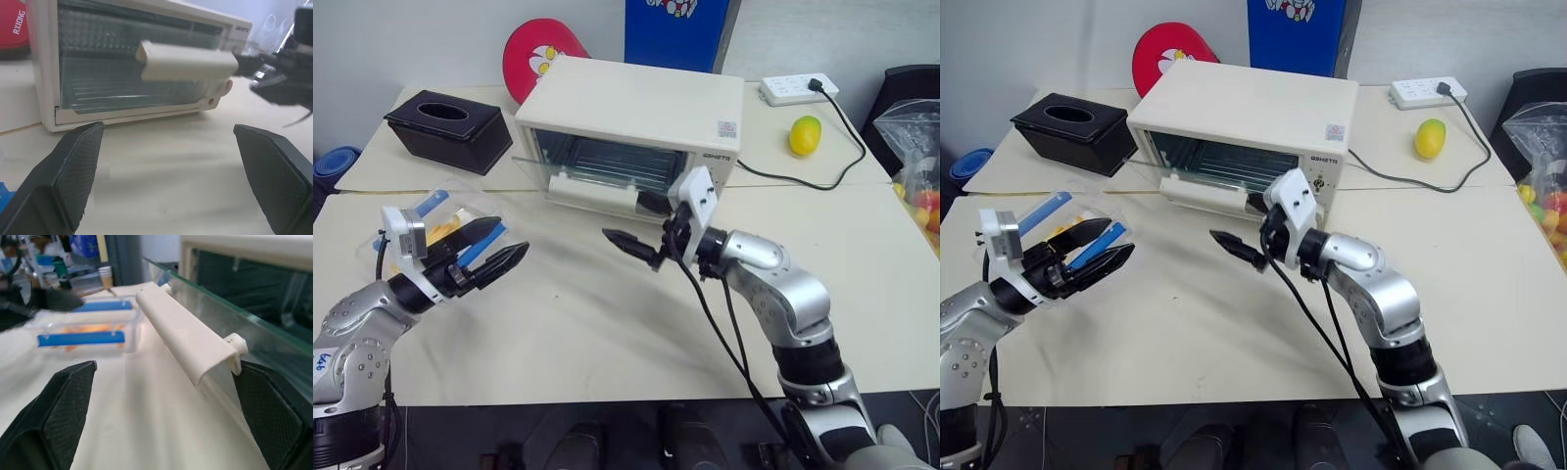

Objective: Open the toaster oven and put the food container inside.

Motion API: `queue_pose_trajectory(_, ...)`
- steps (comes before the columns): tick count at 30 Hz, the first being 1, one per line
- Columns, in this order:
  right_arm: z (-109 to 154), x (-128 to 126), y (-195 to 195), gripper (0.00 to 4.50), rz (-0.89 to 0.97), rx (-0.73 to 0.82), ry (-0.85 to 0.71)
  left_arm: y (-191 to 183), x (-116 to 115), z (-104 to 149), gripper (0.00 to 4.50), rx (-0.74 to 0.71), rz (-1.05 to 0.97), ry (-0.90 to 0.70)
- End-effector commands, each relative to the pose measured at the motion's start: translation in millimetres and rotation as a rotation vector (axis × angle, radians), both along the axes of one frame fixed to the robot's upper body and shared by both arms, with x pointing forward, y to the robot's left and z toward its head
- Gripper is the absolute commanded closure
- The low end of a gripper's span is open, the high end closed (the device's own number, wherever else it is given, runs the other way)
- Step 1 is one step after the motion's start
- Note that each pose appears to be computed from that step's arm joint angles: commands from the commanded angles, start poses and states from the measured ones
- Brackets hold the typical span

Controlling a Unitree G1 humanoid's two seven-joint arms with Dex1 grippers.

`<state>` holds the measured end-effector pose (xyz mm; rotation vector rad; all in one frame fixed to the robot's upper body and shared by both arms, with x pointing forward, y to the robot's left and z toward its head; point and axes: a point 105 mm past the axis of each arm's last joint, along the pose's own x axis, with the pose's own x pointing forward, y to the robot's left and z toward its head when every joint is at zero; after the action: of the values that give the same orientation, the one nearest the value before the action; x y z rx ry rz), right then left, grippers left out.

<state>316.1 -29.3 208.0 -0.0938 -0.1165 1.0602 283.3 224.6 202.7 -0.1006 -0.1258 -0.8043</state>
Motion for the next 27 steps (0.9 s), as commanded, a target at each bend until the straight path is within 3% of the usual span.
queue_pose_trajectory(1, 6, -20, 11, 0.0, 0.11, 0.001, -0.02, 17, 2, 33, 0.59, -0.026, 0.017, -0.095)
queue_pose_trajectory(3, 2, -18, 9, 0.0, 0.102, -0.012, -0.015, 24, 8, 45, 1.16, -0.034, 0.011, -0.12)
queue_pose_trajectory(7, -4, -17, 9, 0.0, 0.106, -0.034, -0.013, 28, 46, 57, 2.4, 0.046, 0.045, -0.16)
queue_pose_trajectory(11, -11, -18, 11, 0.0, 0.131, -0.051, -0.013, 3, 91, 63, 3.63, 0.124, 0.009, -0.182)
queue_pose_trajectory(14, -16, -19, 11, 0.0, 0.139, -0.076, -0.028, -12, 108, 62, 4.48, 0.159, -0.024, -0.184)
queue_pose_trajectory(22, -41, -23, -17, 0.0, 0.061, -0.07, -0.021, -20, 110, 39, 4.48, 0.288, -0.133, -0.127)
queue_pose_trajectory(27, -74, -58, -72, 0.0, -0.016, -0.055, -0.013, -17, 96, 10, 4.48, 0.422, -0.206, -0.072)
